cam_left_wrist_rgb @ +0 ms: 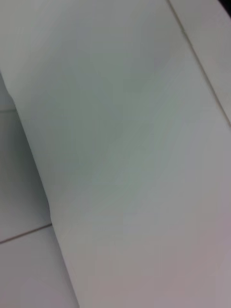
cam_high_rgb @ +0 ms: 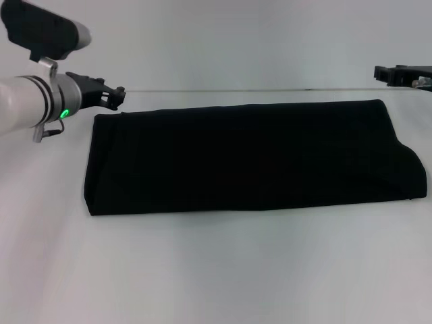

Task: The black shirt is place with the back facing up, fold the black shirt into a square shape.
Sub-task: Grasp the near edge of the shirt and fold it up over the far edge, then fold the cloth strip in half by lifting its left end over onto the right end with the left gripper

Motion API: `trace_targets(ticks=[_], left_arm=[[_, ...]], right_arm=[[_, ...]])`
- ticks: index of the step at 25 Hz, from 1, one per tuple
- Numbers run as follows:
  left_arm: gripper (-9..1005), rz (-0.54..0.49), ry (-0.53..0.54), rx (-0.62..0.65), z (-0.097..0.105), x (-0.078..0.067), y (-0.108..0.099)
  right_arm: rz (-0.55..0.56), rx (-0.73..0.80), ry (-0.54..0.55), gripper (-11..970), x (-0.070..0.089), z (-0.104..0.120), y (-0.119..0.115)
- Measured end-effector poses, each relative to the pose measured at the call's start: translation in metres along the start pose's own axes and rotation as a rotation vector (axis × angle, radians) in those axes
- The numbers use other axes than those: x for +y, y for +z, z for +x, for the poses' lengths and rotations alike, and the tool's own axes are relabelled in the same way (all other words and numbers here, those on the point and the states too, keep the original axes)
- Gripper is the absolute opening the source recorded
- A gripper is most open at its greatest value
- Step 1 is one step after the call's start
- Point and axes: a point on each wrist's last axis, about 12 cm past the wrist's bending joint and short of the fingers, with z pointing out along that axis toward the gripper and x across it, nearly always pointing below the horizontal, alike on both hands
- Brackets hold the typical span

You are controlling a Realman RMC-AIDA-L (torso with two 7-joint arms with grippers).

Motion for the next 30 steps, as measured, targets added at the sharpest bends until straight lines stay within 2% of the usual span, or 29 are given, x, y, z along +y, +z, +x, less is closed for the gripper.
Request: trace_targets(ticks=[4,6,7,9,12,18,23,30], left_arm=[[267,0.043,-0.079,0.003,0.0,0.004,-0.006],[425,0.132,-0.125,0.02,0.001,0.004,-0.017],[504,0.148,-0.135,0.021,0.002,0.005,-0.021],[600,0.244,-0.162,0.042,0.007,0.005,-0.038],[744,0.335,-0.189,0.068,0.016,0.004,-0.06],[903,0.404,-0.271,0.133,0.042,0.011,-0.087],[932,0.39,-0.32,0.185,0.068,0.017,-0.095],[904,0.385,-0.345,0.226,0.084,0.017,-0.097]], right_arm=[[-0.084,-0.025,0.069,432,-0.007,0.003,-0.011],[-0.144,-0.04,0.095,530,-0.01,0.006,-0.019],[-0.214,-0.048,0.115,556,-0.014,0.011,-0.03],[-0.233,-0.048,0.121,609,-0.016,0.012,-0.034],[-0.313,-0.026,0.145,688,-0.023,0.021,-0.051],[-0.371,0.049,0.177,687,-0.038,0.04,-0.074],[-0.338,0.088,0.191,687,-0.051,0.047,-0.085],[-0.306,0.093,0.208,688,-0.062,0.052,-0.093]])
